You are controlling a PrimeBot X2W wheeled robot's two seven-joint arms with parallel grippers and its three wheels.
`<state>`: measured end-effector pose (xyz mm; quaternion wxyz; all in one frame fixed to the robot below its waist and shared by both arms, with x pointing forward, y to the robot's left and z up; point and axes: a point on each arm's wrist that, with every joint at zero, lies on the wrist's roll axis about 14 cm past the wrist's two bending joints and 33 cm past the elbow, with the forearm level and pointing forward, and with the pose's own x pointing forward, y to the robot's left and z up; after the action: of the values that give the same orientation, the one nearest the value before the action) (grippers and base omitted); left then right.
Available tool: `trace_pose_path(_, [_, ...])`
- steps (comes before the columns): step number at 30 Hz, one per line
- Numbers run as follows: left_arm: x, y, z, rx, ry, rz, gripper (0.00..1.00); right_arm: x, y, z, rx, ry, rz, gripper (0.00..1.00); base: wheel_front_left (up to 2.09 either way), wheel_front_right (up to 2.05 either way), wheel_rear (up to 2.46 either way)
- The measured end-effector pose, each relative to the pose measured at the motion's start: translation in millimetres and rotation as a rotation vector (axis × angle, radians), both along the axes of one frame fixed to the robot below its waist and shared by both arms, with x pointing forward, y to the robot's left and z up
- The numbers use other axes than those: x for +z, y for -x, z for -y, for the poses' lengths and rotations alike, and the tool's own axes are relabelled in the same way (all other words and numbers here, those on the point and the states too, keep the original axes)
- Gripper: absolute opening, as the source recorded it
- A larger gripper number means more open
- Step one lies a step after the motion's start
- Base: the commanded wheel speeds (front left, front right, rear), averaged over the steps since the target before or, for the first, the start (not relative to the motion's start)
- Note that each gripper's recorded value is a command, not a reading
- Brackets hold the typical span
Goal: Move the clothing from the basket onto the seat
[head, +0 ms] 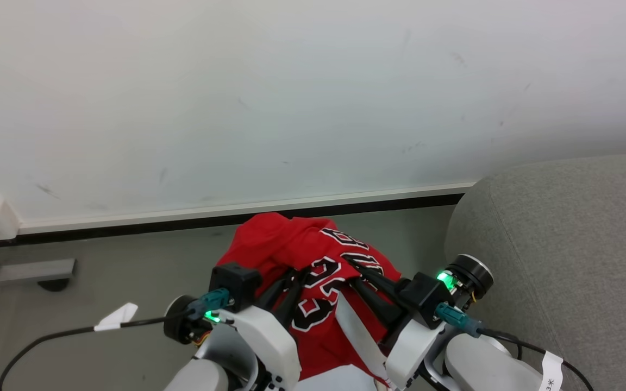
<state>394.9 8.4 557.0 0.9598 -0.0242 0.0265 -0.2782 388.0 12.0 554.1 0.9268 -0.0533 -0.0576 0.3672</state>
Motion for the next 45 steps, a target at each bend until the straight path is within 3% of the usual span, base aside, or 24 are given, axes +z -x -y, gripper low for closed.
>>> trace_pose_path(3, [0.7,-1.1,-3.4,0.017,0.006,0.005,0.00,2.3,-1.1,-1.9,0.000,-0.011,0.001,0.00,0.00,0.00,0.00])
trace_pose_path(4, [1.1,-1.4,-4.4,0.021,0.008,0.009,0.33,2.9,-1.3,-3.0,0.002,-0.014,0.001,0.00,0.00,0.00,0.00])
trace_pose_path(5, [0.7,-1.4,-5.1,0.023,0.008,0.008,0.44,3.5,-1.4,-4.2,0.004,-0.017,0.001,0.00,0.00,0.00,0.00])
trace_pose_path(7, [-0.5,-1.1,-6.8,0.027,0.005,0.007,1.00,5.2,-1.4,-7.0,0.009,-0.023,0.004,0.00,0.00,0.00,0.00])
trace_pose_path(30, [-2.4,-2.4,-33.6,0.117,0.003,0.035,1.00,7.8,-4.3,-19.2,0.033,-0.049,-0.001,0.00,0.00,0.00,0.00])
trace_pose_path(45, [-8.9,-4.1,9.6,-0.003,-0.003,0.027,1.00,22.8,-20.6,61.6,-0.166,-0.060,0.051,0.00,0.00,0.00,0.00])
